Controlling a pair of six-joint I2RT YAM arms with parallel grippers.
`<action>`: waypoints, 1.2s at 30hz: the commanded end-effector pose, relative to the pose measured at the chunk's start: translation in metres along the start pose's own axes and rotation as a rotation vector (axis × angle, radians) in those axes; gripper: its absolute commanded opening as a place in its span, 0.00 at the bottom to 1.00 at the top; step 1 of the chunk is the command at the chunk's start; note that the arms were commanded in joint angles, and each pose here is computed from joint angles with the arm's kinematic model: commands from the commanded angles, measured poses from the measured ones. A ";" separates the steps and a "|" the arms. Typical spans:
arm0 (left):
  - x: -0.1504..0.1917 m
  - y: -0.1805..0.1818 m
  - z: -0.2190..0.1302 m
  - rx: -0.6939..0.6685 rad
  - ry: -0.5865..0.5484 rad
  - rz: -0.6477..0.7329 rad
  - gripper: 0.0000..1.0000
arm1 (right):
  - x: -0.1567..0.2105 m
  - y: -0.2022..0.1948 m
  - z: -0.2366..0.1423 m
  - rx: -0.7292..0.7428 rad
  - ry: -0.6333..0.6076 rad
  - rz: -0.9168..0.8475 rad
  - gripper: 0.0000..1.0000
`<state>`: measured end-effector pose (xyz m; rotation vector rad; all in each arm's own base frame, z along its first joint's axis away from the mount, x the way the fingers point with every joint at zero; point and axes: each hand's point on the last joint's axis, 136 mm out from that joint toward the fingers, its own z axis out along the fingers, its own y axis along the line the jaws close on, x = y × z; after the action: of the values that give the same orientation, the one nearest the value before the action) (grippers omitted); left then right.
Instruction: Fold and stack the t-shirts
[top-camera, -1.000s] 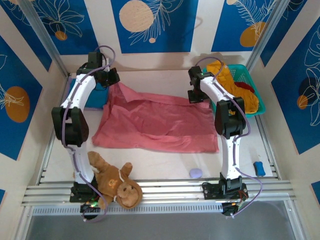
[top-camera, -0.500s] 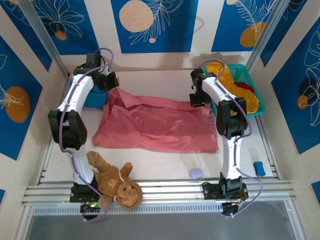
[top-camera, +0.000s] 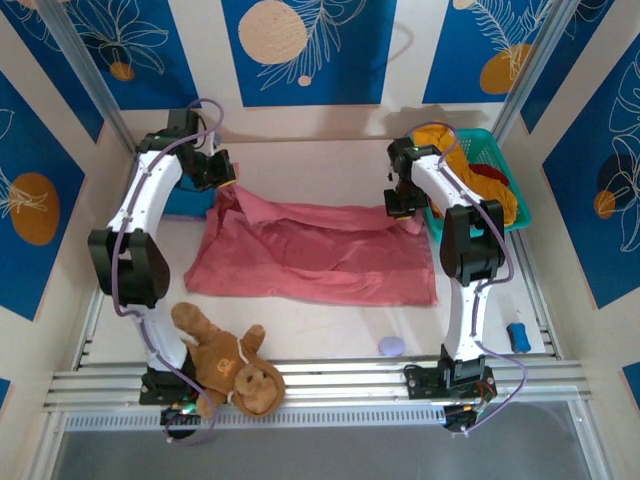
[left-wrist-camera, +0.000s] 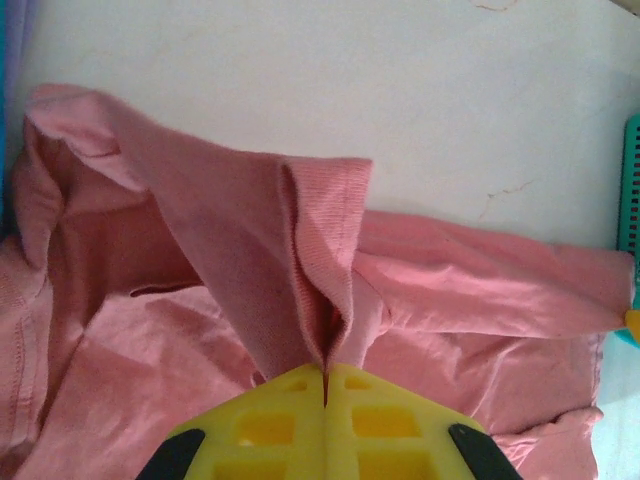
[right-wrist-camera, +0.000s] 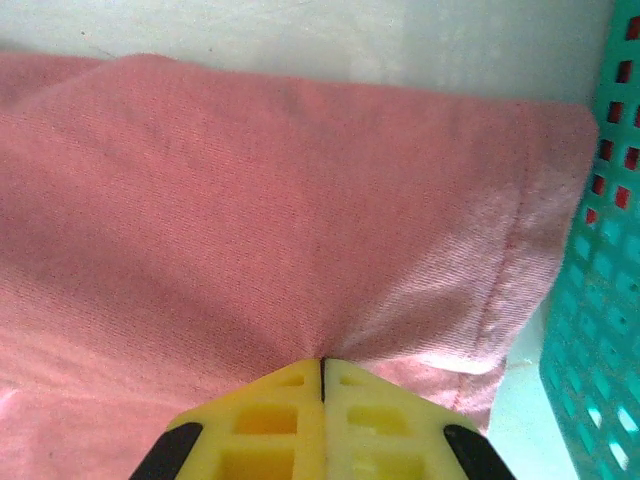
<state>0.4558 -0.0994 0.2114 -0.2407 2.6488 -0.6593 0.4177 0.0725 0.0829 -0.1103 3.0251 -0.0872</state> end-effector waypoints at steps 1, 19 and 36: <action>0.008 -0.002 -0.019 -0.013 -0.001 0.028 0.00 | 0.015 0.000 -0.012 -0.014 0.027 0.019 0.00; 0.043 0.000 -0.040 -0.016 -0.001 0.020 0.00 | 0.048 -0.010 -0.030 0.049 0.025 -0.018 0.00; 0.092 0.034 -0.035 -0.117 0.104 0.037 0.00 | 0.081 0.055 -0.028 -0.145 0.160 -0.043 0.19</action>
<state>0.3714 -0.0846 0.1918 -0.2269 2.7610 -0.5638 0.3446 0.0959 0.0958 -0.2257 3.1382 -0.0855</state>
